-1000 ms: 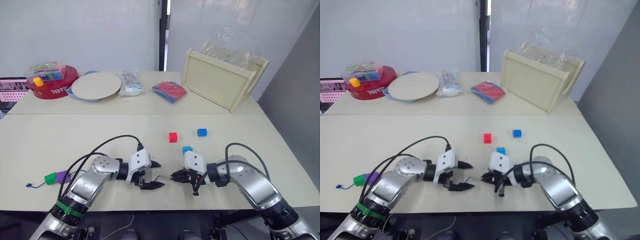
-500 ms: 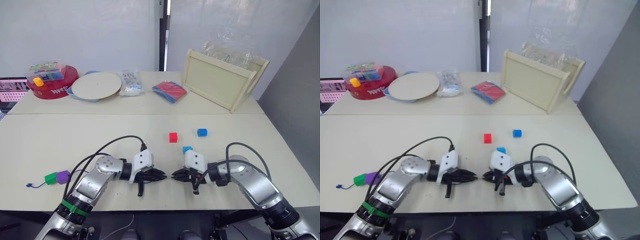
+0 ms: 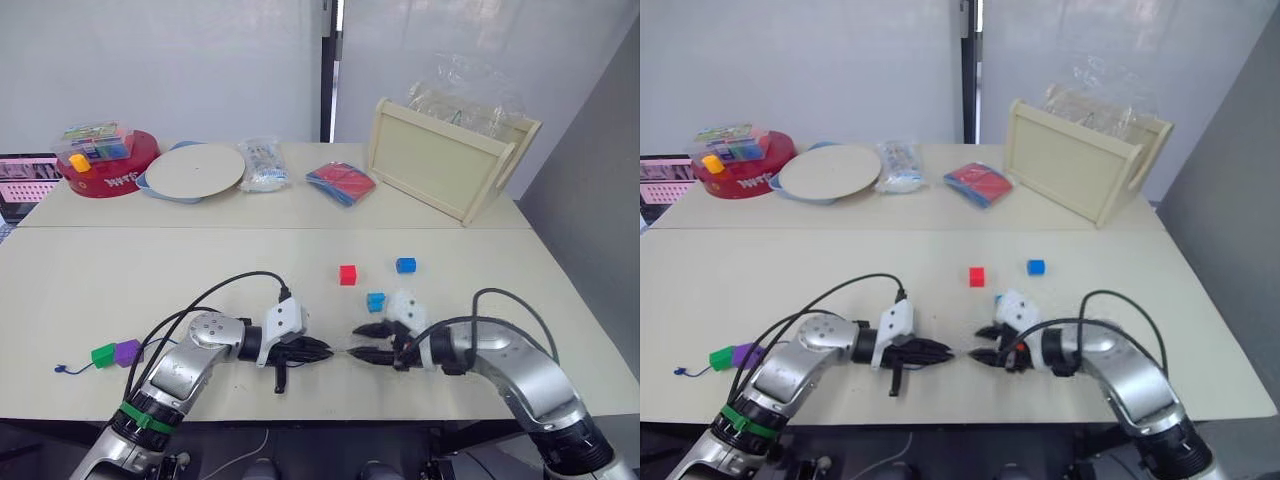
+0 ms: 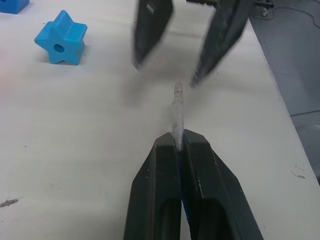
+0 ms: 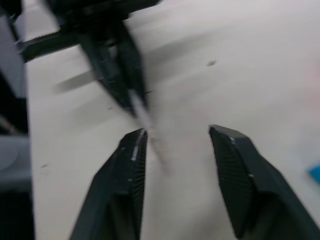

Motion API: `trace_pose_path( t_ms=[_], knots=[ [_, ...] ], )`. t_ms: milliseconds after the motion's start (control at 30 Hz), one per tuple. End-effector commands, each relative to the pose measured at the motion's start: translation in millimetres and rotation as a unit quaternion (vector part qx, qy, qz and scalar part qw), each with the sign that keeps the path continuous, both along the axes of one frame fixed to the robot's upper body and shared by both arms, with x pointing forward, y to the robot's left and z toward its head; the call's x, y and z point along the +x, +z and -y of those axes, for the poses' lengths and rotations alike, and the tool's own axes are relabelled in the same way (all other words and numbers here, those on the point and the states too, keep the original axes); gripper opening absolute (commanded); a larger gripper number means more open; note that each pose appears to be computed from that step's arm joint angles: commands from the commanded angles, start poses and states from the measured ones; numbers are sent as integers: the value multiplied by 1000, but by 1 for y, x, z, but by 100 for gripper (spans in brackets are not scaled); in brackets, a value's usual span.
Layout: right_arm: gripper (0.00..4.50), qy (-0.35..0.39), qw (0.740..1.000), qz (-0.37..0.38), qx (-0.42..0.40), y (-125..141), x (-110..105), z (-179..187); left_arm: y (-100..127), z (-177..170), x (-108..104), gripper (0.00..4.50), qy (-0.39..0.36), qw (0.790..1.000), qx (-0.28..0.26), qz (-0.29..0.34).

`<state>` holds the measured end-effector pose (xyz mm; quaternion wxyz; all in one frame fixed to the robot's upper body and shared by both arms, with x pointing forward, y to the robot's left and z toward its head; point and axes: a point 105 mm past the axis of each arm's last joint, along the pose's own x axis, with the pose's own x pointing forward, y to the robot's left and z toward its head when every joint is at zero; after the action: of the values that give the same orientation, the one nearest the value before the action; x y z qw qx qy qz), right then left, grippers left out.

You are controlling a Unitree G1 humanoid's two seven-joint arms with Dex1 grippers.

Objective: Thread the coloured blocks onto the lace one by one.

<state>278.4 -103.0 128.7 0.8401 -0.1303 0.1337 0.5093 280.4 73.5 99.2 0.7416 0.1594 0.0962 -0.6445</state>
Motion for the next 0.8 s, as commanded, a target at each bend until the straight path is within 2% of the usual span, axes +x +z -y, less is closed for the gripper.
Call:
trace_pose_path(
  t_ms=[33,67,233,300,467,800],
  knots=[
    [342,-90,995,9,53,14,6,22,9,0,-2,0,-4,1000,-7,15],
    [376,-131,989,14,70,15,13,31,9,0,-2,0,-4,1000,-7,14],
    [376,-299,947,46,104,19,49,61,9,0,-2,0,-5,1000,-7,11],
    [376,-326,938,57,101,19,58,60,9,1,-2,0,-6,1000,-7,11],
    [376,-427,896,76,98,18,87,66,8,2,-2,0,-7,1000,-7,10],
    [376,-464,877,86,87,10,124,55,9,1,1,0,-1,1000,-7,13]
  ],
)
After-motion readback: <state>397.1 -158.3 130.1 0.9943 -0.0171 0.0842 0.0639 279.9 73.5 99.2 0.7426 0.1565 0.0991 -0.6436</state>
